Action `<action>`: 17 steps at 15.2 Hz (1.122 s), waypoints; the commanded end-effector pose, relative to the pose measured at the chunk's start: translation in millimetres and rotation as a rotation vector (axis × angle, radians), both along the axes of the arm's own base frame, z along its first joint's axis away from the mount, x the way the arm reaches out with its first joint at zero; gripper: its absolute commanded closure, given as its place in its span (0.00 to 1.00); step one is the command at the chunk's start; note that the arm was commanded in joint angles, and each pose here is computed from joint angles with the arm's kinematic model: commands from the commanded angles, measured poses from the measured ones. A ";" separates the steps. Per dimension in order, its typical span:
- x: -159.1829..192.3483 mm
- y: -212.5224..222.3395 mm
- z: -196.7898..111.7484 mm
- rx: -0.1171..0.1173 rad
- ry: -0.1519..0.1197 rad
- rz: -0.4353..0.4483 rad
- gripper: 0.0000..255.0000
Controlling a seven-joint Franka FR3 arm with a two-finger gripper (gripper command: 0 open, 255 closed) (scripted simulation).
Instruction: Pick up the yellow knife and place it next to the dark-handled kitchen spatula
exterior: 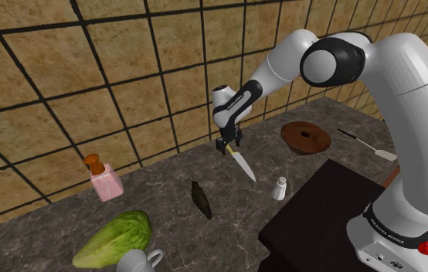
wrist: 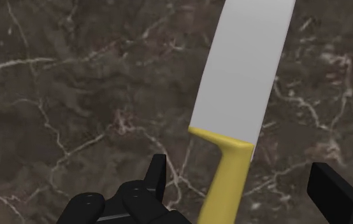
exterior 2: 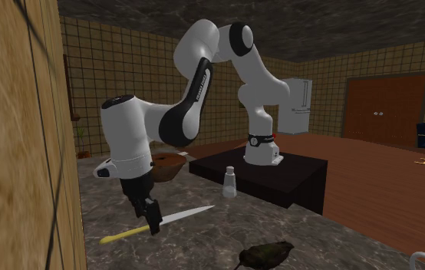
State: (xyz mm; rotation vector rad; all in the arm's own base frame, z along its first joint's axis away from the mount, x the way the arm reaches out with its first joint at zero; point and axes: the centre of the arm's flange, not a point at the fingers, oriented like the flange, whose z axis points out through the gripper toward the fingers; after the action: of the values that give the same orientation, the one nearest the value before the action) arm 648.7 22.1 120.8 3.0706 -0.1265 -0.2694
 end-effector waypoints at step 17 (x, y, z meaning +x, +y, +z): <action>-0.5 0.2 3.7 0.000 -0.001 0.000 1.00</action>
State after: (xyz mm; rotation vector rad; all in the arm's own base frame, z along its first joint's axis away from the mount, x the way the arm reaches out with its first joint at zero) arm 648.5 22.6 121.8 3.0707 -0.1265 -0.2684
